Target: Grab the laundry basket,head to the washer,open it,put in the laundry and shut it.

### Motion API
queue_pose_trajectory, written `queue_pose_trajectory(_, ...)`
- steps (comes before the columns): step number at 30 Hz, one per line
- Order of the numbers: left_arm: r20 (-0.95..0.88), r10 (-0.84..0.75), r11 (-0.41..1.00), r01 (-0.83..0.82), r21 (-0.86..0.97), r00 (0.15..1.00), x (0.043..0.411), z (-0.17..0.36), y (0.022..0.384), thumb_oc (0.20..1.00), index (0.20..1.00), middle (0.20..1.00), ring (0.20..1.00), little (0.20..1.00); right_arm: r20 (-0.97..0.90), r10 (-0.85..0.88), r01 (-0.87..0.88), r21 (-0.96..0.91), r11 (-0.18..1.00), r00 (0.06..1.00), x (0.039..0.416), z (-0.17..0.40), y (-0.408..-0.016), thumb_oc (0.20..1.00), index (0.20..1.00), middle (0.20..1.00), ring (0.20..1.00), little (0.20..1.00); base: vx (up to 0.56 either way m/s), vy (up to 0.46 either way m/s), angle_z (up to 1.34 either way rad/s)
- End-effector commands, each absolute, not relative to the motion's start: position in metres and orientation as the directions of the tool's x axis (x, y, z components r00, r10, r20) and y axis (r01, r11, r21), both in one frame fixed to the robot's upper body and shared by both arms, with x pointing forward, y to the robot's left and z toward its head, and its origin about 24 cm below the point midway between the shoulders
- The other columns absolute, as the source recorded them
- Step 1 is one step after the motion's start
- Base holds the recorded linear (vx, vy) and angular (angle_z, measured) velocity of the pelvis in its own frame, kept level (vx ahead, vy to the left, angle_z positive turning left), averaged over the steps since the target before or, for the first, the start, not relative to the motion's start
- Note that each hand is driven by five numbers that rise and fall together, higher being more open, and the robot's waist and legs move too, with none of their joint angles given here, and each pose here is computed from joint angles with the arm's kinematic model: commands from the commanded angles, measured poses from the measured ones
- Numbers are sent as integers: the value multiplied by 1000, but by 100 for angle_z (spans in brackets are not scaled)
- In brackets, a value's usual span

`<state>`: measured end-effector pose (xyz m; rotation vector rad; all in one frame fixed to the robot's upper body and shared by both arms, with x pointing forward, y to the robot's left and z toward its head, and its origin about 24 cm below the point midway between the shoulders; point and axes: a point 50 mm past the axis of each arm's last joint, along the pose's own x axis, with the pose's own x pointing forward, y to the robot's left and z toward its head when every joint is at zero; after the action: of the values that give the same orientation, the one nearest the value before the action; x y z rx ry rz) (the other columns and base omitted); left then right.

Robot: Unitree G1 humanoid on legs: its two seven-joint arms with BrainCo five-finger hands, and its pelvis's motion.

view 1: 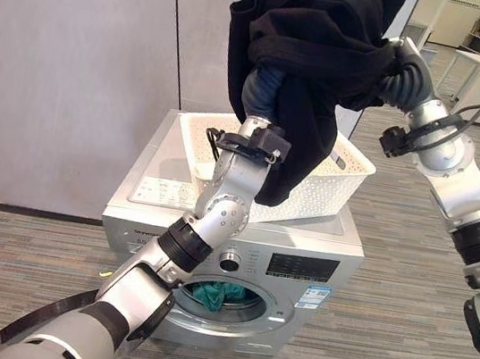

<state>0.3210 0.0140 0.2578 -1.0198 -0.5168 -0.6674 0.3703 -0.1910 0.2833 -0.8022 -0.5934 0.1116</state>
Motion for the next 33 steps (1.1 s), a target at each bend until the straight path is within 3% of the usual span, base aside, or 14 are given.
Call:
queue_pose_trajectory(1,756,-264,339,791,-509,600,314,283,4,200,200,200,200,200,494,278,184,-698,692,824,367,303,-210,1000,1000,1000,1000,1000,0,0,0)
queue_pose_trajectory(16,854,-215,291,866,-407,474,290,307,11,200,200,200,200,200,589,181,290,-614,735,788,357,309,-229,1000,1000,1000,1000,1000,0,0,0)
queue_pose_trajectory(33,941,-146,274,927,-257,304,258,330,28,200,200,200,200,200,752,-197,617,-329,715,629,326,325,-310,1000,1000,1000,1000,1000,0,0,0)
